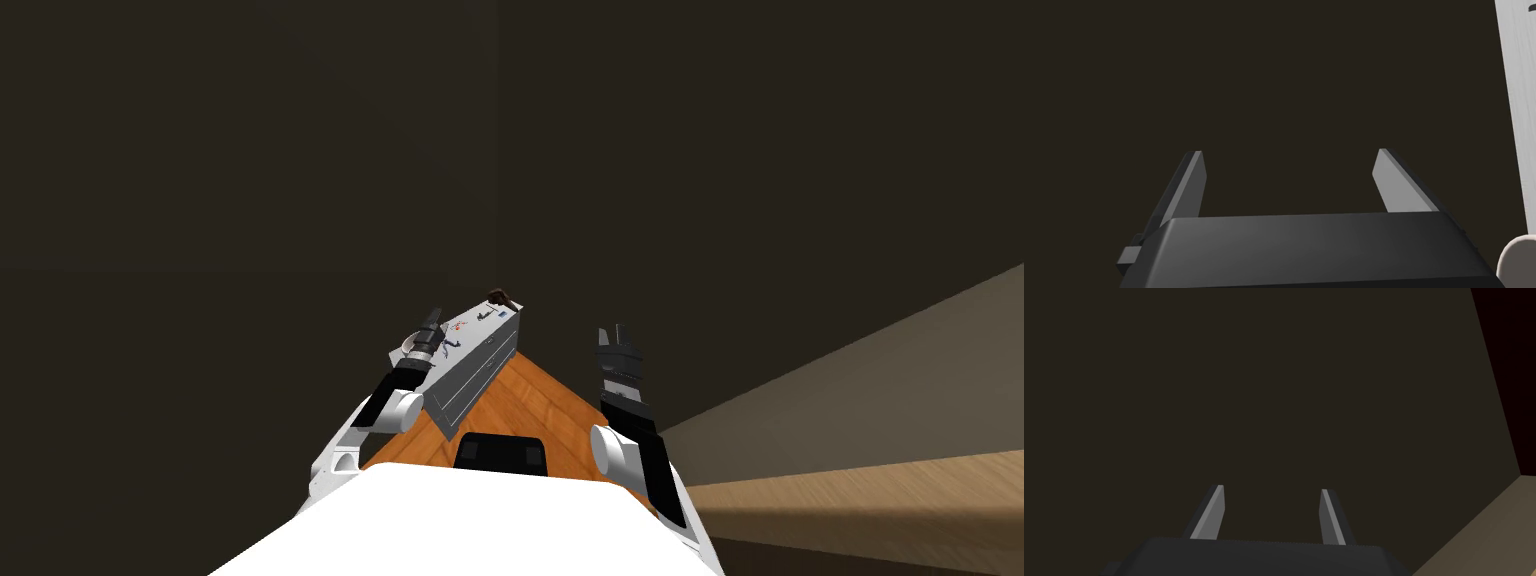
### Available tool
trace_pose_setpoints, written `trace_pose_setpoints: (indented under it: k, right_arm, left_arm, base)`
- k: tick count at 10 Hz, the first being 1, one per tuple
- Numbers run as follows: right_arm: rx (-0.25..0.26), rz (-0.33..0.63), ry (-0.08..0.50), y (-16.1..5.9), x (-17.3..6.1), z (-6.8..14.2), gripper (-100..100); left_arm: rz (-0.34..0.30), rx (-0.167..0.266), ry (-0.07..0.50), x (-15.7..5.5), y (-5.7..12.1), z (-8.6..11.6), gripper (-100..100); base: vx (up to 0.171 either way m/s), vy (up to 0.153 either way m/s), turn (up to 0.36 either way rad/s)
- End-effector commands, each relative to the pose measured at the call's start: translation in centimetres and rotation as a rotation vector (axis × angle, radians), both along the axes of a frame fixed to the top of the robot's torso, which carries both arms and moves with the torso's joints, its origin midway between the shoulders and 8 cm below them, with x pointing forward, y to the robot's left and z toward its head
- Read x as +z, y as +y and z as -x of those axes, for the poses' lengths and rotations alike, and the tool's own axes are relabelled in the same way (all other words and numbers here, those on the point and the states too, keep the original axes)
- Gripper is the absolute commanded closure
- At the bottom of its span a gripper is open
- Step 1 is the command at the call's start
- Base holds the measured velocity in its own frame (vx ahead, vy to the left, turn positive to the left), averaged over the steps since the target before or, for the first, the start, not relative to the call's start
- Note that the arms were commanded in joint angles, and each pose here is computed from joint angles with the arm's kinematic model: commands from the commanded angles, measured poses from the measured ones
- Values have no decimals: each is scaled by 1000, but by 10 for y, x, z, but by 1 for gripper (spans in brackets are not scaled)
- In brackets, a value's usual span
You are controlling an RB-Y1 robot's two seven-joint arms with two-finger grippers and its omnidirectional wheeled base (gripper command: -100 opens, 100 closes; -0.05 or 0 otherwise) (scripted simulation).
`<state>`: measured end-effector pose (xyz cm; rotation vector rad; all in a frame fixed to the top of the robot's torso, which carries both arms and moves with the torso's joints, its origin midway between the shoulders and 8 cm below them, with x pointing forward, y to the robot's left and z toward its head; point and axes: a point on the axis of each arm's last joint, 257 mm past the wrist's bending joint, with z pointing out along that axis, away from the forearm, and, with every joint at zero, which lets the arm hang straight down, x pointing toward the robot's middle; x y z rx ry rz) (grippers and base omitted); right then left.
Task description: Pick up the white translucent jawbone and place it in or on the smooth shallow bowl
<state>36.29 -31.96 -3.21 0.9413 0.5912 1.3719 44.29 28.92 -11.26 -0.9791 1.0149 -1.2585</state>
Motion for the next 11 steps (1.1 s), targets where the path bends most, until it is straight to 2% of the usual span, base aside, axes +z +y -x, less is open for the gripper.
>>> trace_pose_setpoints:
  k: [1,3,4,5,6,11]
  right_arm:
    - [0,0,0,0,0,0,0]
    - [0,0,0,0,0,0,0]
    - [0,0,0,0,0,0,0]
    - [0,0,0,0,0,0,0]
    - [0,0,0,0,0,0,0]
    - [0,0,0,0,0,0,0]
  left_arm:
    - [0,-5,50,-12,0,-5,-100]
    - [0,-15,109,-29,-1,-14,-100]
    - [0,-15,115,-31,-2,-14,-100]
    - [-2,-26,163,-45,-3,-21,-100]
    - [-2,-26,179,-49,-3,-22,-100]
    - [-12,-61,345,-97,-9,-39,-100]
  base:
    - [-36,31,-44]
    - [-44,39,-63]
    - [-14,14,2]
    - [-26,24,-76]
    - [-28,28,-55]
    - [-35,35,-70]
